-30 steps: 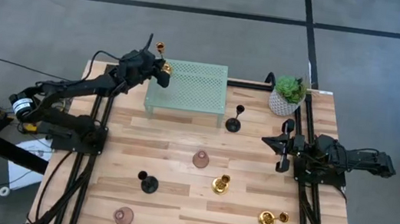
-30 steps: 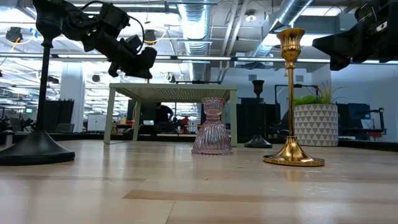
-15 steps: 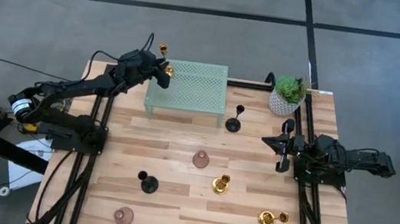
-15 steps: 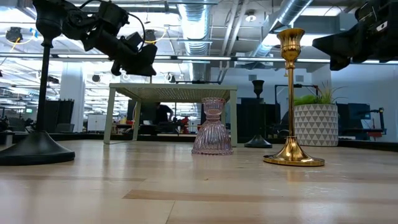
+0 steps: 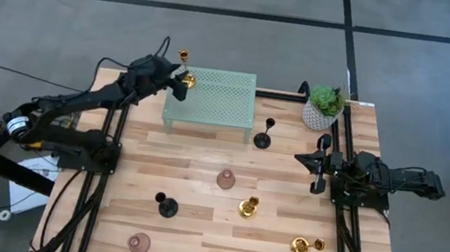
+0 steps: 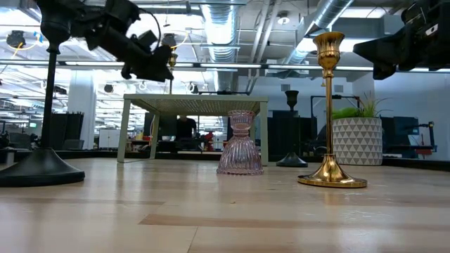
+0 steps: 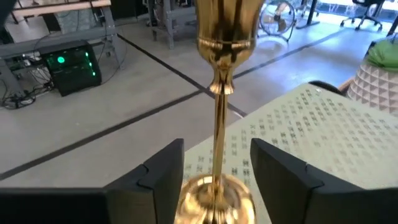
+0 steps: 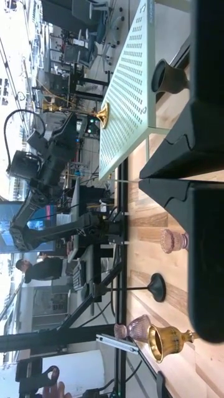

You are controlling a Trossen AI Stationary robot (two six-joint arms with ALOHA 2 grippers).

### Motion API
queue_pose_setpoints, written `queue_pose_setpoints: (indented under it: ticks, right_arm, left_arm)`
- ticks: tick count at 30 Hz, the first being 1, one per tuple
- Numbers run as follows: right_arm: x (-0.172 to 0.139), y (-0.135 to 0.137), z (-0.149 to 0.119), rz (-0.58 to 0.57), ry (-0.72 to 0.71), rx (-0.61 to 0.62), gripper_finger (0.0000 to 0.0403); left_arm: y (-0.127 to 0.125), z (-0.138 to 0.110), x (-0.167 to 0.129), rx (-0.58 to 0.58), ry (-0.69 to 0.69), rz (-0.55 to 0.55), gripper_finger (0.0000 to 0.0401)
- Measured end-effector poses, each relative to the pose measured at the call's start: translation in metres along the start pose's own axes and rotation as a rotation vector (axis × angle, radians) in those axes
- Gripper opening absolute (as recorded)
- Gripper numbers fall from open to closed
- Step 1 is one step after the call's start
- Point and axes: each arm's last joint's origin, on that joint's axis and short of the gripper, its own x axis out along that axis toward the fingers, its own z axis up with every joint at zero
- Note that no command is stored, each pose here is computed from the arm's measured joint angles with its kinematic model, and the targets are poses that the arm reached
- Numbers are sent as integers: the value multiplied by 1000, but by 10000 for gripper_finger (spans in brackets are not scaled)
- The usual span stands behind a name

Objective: Pick & Place candle stick holders
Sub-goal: Put the top black candle holder on the shelf

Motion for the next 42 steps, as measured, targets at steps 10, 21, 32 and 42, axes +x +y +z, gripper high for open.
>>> queue_pose_setpoints:
  ticks: [10,21,32,42]
  right_arm:
    - [0,0,0,4,0,-7,0]
    - [0,0,0,5,0,-7,0]
    - [0,0,-1,9,7,-4,0]
    - [0,1,-6,10,61,77,0]
  left_arm:
    - [-1,6,-47,-30,62,-266,178]
    - [-20,-5,-89,42,182,-691,126]
    - [-42,-32,-123,103,161,-949,9]
    - [-46,-39,-147,155,58,-976,4]
